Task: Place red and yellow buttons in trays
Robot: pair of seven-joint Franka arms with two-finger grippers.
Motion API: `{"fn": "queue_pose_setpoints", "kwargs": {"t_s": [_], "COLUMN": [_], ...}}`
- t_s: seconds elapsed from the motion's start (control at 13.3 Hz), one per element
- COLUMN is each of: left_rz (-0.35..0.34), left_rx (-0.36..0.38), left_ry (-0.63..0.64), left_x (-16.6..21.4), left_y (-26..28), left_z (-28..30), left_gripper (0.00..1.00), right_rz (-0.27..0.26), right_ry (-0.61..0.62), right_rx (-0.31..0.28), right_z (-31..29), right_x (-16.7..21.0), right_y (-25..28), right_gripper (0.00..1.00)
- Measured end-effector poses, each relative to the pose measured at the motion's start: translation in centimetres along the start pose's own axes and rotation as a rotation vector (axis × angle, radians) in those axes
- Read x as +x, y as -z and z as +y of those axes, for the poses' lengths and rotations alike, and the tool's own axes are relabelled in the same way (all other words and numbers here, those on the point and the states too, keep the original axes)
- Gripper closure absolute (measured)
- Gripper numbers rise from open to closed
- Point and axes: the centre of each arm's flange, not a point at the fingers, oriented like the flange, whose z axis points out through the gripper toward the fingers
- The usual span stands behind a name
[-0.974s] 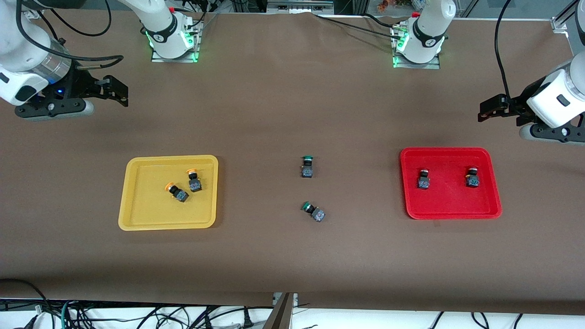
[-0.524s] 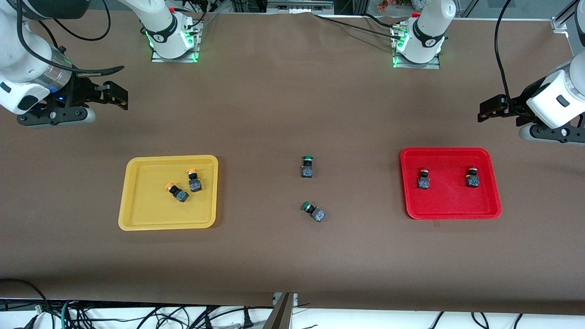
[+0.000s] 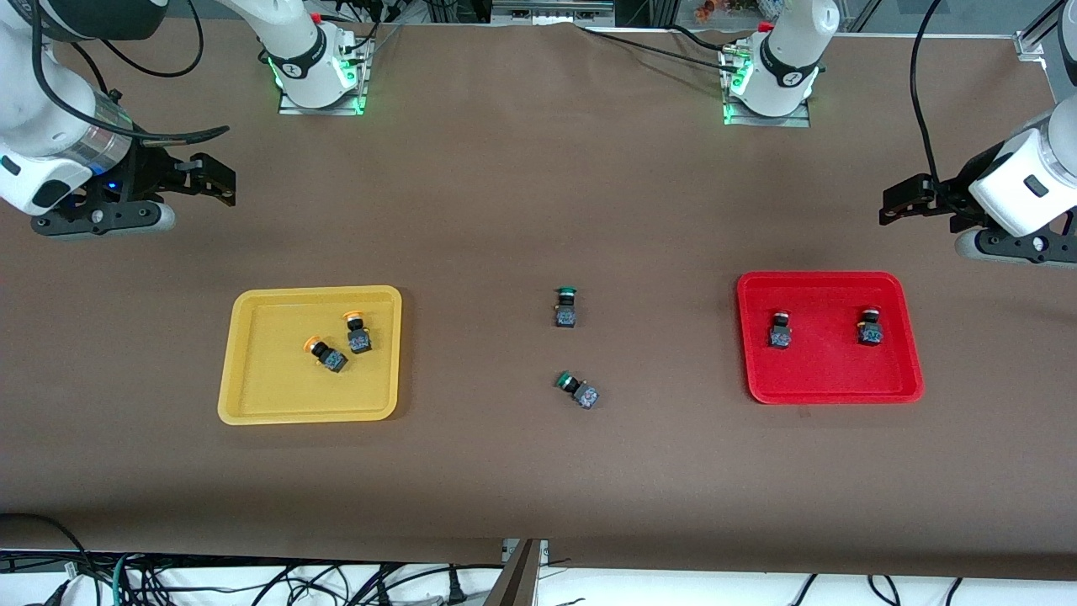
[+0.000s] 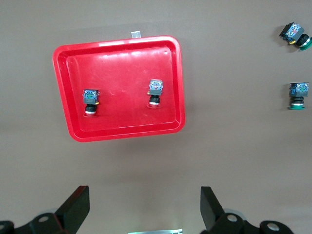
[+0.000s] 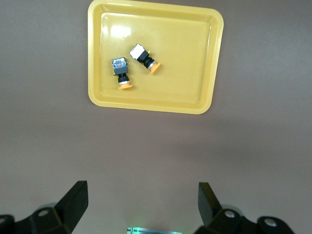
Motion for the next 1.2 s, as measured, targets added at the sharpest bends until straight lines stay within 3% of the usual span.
{"fn": "queue_pose_setpoints", "kwargs": {"t_s": [1.2], "left_rz": [0.028], "left_rx": [-0.004], "left_ry": [0.001], "left_x": [0.6], "left_y": [1.1], "left_z": [-0.2], "left_gripper": [0.00], "right_rz": [0.037], "right_ry": [-0.023], "right_rx": [-0.001], "right_z": [1.1], "right_x": [1.0], "right_y": [0.8], "right_gripper": [0.00]}}
